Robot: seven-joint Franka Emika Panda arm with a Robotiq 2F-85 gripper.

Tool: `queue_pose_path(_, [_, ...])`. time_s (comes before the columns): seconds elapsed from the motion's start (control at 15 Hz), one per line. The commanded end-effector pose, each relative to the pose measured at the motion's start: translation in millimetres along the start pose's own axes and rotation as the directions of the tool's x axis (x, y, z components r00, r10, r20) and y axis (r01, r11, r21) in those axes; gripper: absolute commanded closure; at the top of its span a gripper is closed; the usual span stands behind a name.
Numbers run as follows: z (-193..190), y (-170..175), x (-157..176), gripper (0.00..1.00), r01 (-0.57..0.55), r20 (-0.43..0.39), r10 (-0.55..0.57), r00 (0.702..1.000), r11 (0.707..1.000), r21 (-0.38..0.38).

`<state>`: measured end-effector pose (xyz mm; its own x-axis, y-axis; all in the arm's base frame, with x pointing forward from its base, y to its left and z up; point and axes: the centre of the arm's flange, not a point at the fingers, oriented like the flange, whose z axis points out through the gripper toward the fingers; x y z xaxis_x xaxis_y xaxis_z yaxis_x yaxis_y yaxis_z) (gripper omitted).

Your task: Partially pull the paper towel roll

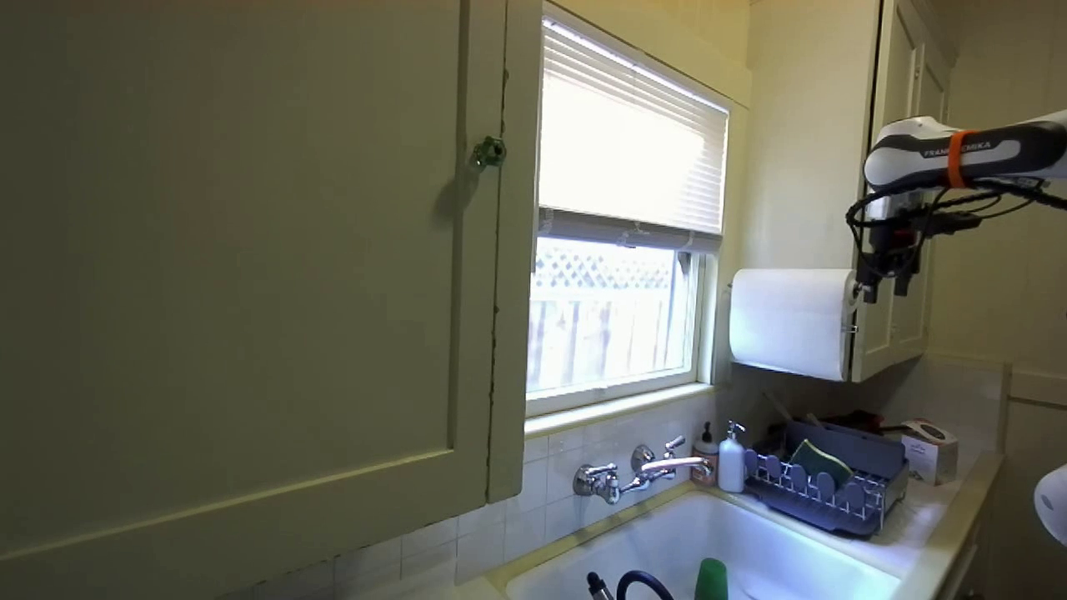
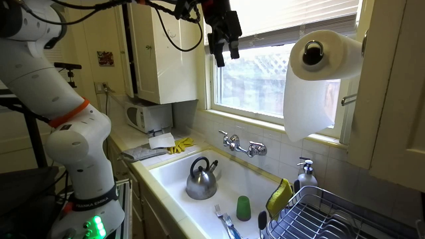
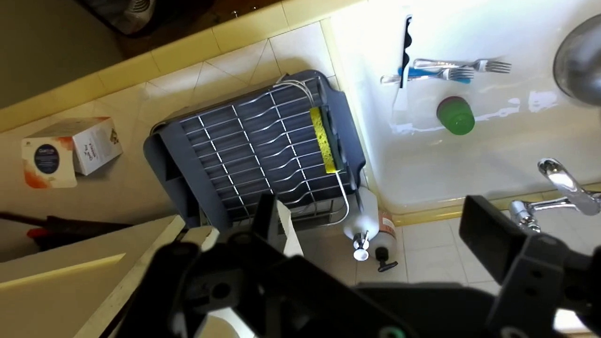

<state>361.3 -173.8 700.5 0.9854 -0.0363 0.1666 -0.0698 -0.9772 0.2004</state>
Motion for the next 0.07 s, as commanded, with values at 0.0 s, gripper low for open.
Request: queue_pose_path(0.0, [0.0, 0.1, 0.2, 0.0, -0.003, -0.001, 0.003, 1.0, 1.0, -0.001])
